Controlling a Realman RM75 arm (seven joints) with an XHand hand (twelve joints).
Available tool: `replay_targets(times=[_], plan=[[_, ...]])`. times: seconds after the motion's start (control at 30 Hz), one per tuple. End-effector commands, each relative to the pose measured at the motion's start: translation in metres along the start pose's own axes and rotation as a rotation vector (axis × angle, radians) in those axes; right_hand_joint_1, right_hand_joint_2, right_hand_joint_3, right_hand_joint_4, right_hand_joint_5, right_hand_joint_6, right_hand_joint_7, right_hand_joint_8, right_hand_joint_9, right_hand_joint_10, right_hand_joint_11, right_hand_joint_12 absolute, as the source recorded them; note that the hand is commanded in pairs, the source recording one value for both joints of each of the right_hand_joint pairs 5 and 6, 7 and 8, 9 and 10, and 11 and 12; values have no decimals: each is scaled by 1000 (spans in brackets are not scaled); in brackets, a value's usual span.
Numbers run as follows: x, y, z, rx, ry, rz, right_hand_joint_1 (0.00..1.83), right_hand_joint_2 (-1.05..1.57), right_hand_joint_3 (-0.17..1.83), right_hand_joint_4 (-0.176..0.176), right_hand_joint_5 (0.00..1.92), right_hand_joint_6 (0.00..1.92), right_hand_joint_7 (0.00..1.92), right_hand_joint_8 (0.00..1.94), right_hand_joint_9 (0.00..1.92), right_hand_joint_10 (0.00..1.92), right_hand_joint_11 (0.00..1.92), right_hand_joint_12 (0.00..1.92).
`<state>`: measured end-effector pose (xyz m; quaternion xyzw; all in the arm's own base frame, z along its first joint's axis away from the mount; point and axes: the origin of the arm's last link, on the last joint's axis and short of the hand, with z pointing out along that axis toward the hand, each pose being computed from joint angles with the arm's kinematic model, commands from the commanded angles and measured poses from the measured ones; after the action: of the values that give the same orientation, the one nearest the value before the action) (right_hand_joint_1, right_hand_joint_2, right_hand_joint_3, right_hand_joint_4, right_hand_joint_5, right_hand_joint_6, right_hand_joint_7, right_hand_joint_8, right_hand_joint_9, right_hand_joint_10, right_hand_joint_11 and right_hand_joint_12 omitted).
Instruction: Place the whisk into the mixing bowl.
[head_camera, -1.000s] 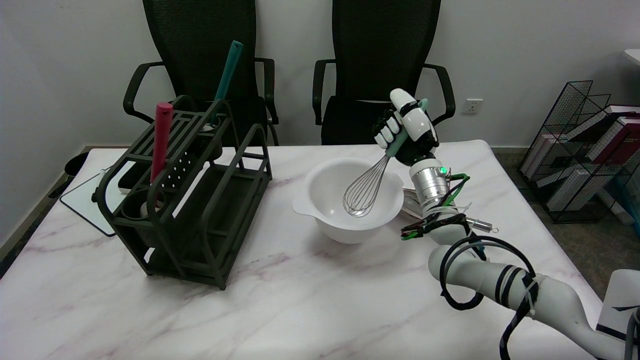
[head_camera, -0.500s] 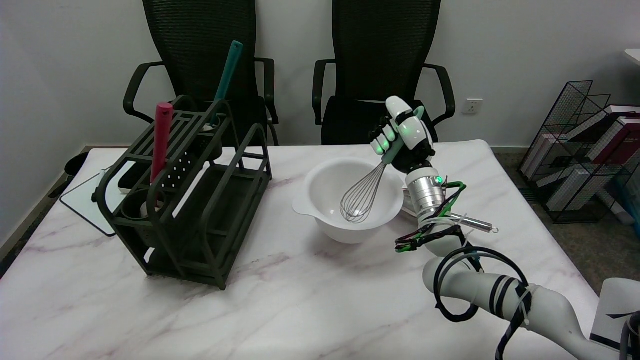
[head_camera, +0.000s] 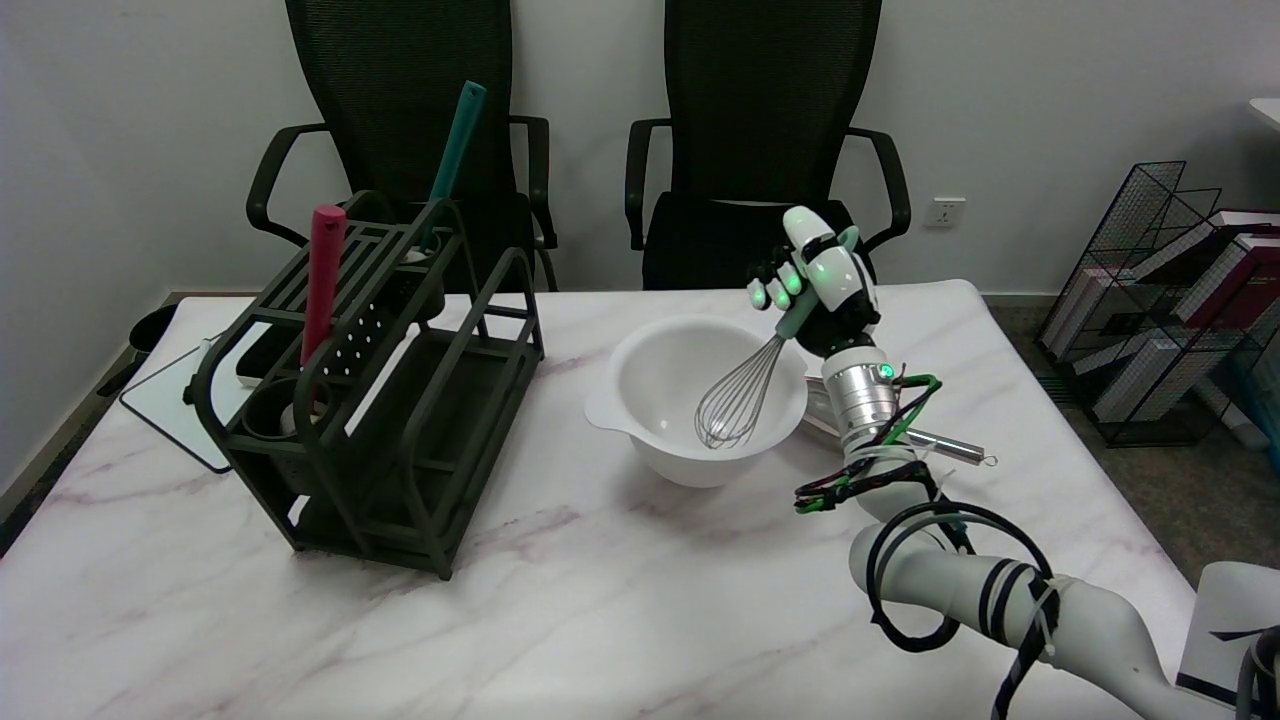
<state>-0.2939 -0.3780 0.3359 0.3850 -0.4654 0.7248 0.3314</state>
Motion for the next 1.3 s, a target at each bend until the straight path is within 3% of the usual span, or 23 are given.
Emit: replay_targets(times=[0.03, 0.2, 0.53, 0.57, 0.6, 0.63, 0.7, 0.93, 1.3], plan=[[12, 3, -4, -1, 26, -35, 811, 1423, 982, 0, 1920, 1920, 1816, 1816, 1594, 1594, 1275, 1275], [12, 3, -3, 1, 24, -34, 817, 1306, 1002, 0, 1920, 1920, 1633, 1633, 1342, 1342, 816, 816], [10, 2, -1, 4, 15, -37, 876, 1005, 999, 0, 1463, 1463, 1467, 1467, 1117, 1117, 611, 611], [10, 2, -2, 3, 16, -37, 883, 945, 1032, 0, 1366, 1366, 1451, 1451, 1082, 1082, 599, 599], [10, 3, -2, 2, 16, -37, 920, 736, 1189, 0, 1062, 1062, 1371, 1371, 990, 990, 574, 574], [11, 3, -3, 1, 18, -38, 954, 620, 1267, 0, 877, 877, 1276, 1276, 897, 897, 556, 556], [11, 4, -4, -2, 19, -39, 998, 540, 1273, 0, 669, 669, 1140, 1140, 739, 739, 522, 522], [13, 3, -9, 13, 23, -42, 978, 459, 1232, 0, 586, 586, 972, 972, 641, 641, 496, 496], [34, -26, -12, 144, 59, -77, 978, 448, 1194, 0, 487, 487, 899, 899, 652, 652, 552, 552]])
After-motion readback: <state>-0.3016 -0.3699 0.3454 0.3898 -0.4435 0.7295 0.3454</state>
